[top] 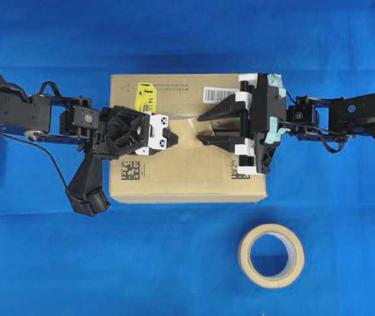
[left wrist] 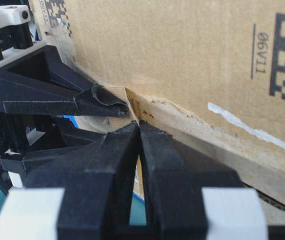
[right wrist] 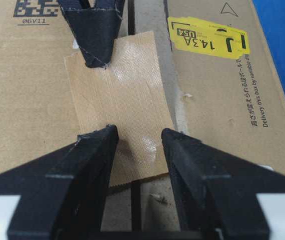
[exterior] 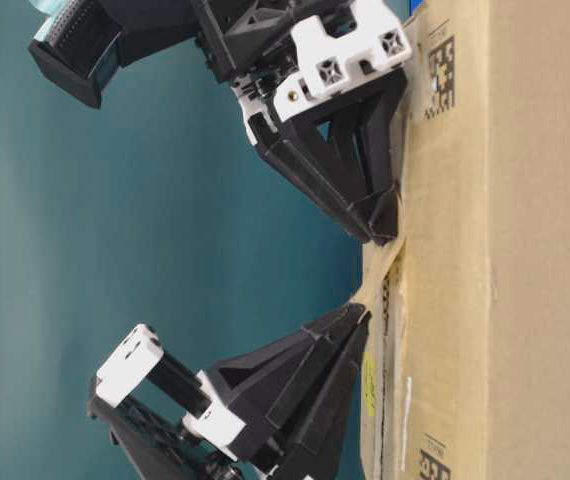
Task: Apply tape along the seams of the closed cardboard box to seal it securely.
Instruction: 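Press the tape strip flat along the seam with the right gripper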
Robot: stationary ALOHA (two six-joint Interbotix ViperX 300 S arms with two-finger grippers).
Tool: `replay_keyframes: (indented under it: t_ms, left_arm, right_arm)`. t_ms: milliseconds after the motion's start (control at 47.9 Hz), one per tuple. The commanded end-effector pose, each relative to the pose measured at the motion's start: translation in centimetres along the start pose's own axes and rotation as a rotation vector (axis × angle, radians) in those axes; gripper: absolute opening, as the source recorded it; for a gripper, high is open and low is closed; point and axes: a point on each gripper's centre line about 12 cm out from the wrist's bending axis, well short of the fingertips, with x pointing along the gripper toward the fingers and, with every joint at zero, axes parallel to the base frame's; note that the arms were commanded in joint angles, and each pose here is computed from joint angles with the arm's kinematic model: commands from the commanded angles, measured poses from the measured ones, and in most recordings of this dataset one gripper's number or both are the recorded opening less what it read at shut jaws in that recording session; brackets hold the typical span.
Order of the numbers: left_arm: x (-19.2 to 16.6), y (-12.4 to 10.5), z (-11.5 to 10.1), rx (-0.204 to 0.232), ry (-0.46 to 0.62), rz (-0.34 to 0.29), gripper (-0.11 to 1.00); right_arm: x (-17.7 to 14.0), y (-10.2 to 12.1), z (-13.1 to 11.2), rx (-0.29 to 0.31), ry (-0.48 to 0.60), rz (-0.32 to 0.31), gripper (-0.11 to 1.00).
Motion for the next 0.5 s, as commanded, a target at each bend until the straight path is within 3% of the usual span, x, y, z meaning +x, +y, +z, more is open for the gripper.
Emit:
replay_keyframes:
  t_ms: [0,250,355,480]
  left_arm:
    - [-0.55,0.98,0.1,-0.002,-0.001,0.028,0.02]
    - [-0.52,1.03,-0.09,-0.004,0.003,0.029,0.05]
    - [-0.52,1.08,-0.33,-0.009,0.009,0.033,0.27]
    - [-0.46,1.3,-0.49,-0.013,0.012,0.037,0.64]
  right_arm:
    - [-0.12,-0.03,0.74,-0.001,-0.021,-0.001,0.48]
    - [-0.11,0.09,0.79,-0.002,-0.023,0.002,0.48]
    - [-0.11,0.15,0.79,-0.002,-0.023,0.003,0.48]
    - [-0.06,0.2,0.78,-0.001,-0.021,0.004,0.48]
